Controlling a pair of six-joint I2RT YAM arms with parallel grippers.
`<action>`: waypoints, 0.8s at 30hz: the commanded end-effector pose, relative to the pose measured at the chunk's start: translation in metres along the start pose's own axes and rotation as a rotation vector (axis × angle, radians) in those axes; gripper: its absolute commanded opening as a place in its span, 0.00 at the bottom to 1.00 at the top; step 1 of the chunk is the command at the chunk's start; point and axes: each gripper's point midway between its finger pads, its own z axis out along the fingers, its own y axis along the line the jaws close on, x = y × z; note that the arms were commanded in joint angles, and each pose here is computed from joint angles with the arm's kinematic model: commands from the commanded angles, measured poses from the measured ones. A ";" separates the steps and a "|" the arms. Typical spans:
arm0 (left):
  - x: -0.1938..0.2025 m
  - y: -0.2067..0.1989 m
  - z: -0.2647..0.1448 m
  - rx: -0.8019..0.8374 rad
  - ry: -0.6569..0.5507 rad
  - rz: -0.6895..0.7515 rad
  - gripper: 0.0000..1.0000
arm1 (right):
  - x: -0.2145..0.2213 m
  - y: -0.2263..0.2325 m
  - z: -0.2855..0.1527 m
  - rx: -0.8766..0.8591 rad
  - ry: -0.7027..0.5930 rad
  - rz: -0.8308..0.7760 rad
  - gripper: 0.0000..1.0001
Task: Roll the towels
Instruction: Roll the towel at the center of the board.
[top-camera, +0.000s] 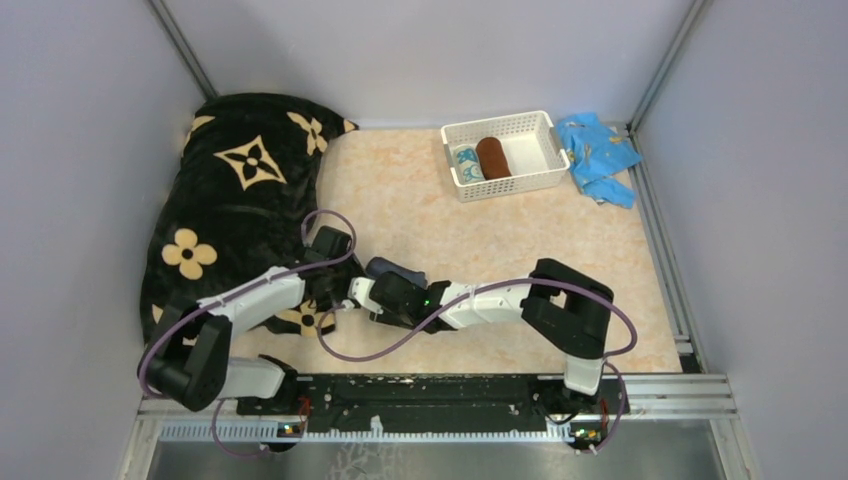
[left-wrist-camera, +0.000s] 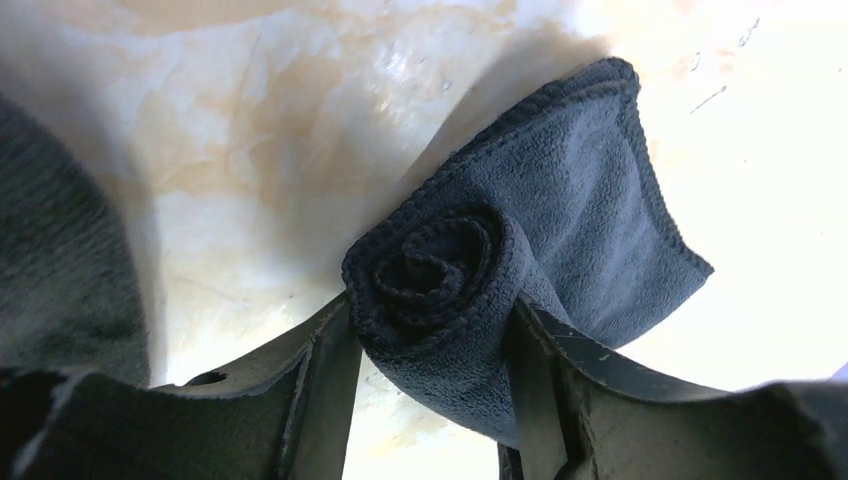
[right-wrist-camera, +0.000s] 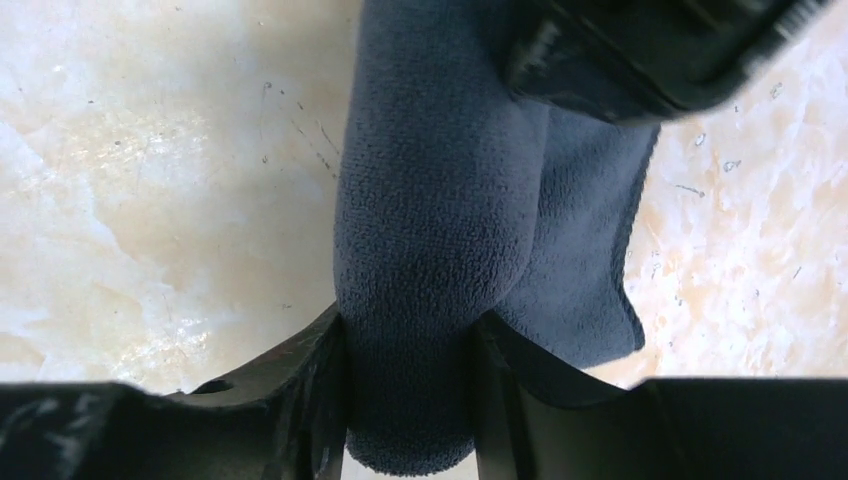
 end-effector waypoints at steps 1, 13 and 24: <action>0.002 0.019 0.015 -0.098 0.039 0.110 0.60 | 0.032 0.042 0.001 -0.194 0.125 0.040 0.37; -0.026 -0.027 -0.014 0.057 -0.027 0.123 0.78 | 0.014 0.041 -0.029 -0.552 0.026 0.520 0.24; -0.019 -0.024 -0.048 0.223 -0.084 0.034 0.82 | 0.018 0.026 -0.025 -0.941 0.008 0.924 0.24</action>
